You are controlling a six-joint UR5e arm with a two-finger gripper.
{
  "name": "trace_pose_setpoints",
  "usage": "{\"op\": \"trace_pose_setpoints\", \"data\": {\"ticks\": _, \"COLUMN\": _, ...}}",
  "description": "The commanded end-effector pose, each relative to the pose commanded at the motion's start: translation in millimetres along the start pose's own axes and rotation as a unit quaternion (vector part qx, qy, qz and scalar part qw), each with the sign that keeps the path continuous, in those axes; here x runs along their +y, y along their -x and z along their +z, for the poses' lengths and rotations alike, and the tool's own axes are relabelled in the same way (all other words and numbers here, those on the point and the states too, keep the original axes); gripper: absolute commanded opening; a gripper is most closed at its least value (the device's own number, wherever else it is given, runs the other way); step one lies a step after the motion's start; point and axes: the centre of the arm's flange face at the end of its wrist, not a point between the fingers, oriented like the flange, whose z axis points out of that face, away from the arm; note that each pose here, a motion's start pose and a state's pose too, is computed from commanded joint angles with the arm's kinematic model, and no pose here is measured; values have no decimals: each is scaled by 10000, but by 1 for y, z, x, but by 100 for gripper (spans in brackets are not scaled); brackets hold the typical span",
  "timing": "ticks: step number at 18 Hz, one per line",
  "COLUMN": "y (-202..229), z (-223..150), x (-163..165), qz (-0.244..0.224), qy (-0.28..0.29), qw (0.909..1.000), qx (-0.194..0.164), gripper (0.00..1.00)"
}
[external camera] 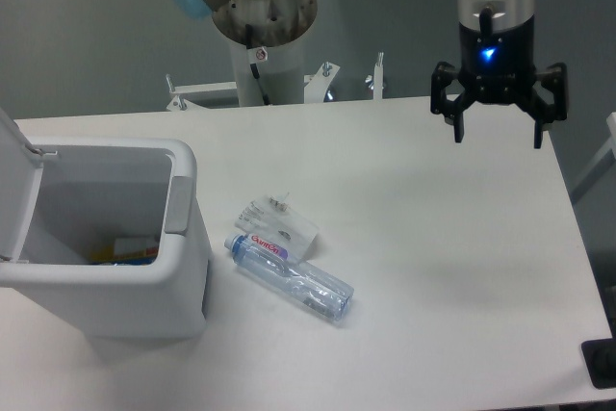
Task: Place the trash in the trash can
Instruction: 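Move the open gripper down toward the white paper wrapper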
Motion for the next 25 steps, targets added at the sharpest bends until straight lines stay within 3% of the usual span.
{"op": "trace_pose_setpoints", "data": {"ticks": 6, "y": -5, "z": -11, "x": -1, "qz": -173, "qy": 59, "qw": 9998, "qx": -115, "gripper": 100}}
{"op": "trace_pose_setpoints", "data": {"ticks": 9, "y": -17, "z": 3, "x": 8, "qz": -858, "qy": 237, "qw": 9960, "qx": -18, "gripper": 100}}
{"op": "trace_pose_setpoints", "data": {"ticks": 12, "y": -42, "z": 15, "x": 2, "qz": -1677, "qy": 337, "qw": 9852, "qx": 102, "gripper": 100}}
{"op": "trace_pose_setpoints", "data": {"ticks": 17, "y": -96, "z": 43, "x": -9, "qz": -3344, "qy": 567, "qw": 9396, "qx": 453, "gripper": 100}}
{"op": "trace_pose_setpoints", "data": {"ticks": 20, "y": -126, "z": 66, "x": -22, "qz": -3759, "qy": 749, "qw": 9207, "qx": 736, "gripper": 100}}
{"op": "trace_pose_setpoints", "data": {"ticks": 25, "y": -149, "z": 99, "x": -21, "qz": -4582, "qy": 1007, "qw": 8768, "qx": 1058, "gripper": 100}}
